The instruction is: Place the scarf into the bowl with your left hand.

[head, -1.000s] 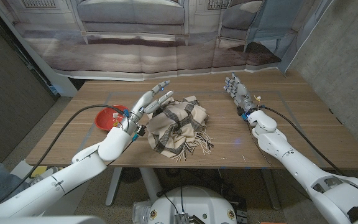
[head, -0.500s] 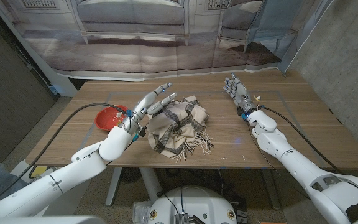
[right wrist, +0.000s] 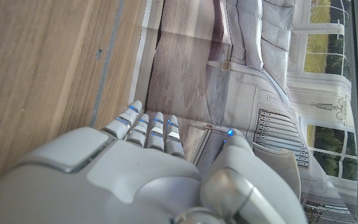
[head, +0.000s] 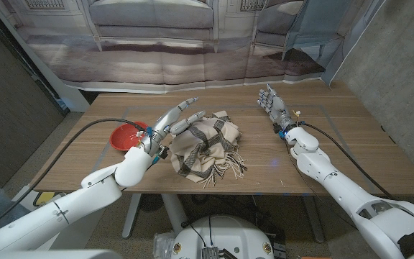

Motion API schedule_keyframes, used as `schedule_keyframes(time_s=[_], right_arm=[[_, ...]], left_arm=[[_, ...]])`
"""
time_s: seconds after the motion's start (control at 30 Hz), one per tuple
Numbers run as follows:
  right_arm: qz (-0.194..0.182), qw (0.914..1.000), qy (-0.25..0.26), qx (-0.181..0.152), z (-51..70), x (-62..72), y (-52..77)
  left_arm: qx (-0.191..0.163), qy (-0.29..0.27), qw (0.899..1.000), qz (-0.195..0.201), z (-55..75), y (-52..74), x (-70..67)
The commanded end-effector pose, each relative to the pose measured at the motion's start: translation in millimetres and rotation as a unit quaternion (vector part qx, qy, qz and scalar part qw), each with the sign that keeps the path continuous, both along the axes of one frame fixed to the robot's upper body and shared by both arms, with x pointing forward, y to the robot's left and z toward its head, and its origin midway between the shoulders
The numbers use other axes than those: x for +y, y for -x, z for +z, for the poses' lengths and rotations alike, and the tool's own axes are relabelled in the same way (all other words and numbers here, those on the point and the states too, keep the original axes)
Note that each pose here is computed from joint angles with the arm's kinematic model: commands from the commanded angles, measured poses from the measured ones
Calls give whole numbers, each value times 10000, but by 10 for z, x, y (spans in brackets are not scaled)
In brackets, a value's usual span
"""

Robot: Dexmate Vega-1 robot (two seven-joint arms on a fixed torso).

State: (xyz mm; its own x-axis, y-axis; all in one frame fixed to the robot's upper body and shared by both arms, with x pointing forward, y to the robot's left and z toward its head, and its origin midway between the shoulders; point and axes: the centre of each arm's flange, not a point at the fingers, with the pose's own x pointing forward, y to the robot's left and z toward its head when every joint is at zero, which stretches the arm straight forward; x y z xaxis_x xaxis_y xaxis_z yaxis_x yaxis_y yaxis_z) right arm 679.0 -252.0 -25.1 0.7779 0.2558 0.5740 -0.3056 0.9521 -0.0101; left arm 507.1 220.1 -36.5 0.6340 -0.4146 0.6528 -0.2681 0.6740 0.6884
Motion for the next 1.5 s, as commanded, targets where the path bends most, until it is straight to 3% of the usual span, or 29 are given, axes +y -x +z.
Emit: schedule_keyframes(time_s=[0.03,0.37,0.63,0.77,0.93,1.0,1.1,1.5], right_arm=[[0,10000,-12,-4,6,31,-8],[6,10000,-24,11,-17,38,-3],[9,10000,-5,3,-13,49,7],[-6,10000,7,2,-14,48,18],[-12,10000,1,-5,-14,48,23],[-9,10000,-4,-9,-13,49,23],[-7,10000,1,-6,-13,54,22],[5,10000,-6,7,-27,58,-6]], left_arm=[[-2,-246,9995,186,8,18,18],[77,-434,9987,268,16,34,11],[-11,-655,9955,678,20,70,-18],[130,-627,9958,651,28,70,-9],[-13,-701,9936,886,32,91,-23],[75,-679,9949,739,42,83,-17],[-20,-776,9924,951,49,105,-35],[43,-967,9888,1134,42,107,-88]])
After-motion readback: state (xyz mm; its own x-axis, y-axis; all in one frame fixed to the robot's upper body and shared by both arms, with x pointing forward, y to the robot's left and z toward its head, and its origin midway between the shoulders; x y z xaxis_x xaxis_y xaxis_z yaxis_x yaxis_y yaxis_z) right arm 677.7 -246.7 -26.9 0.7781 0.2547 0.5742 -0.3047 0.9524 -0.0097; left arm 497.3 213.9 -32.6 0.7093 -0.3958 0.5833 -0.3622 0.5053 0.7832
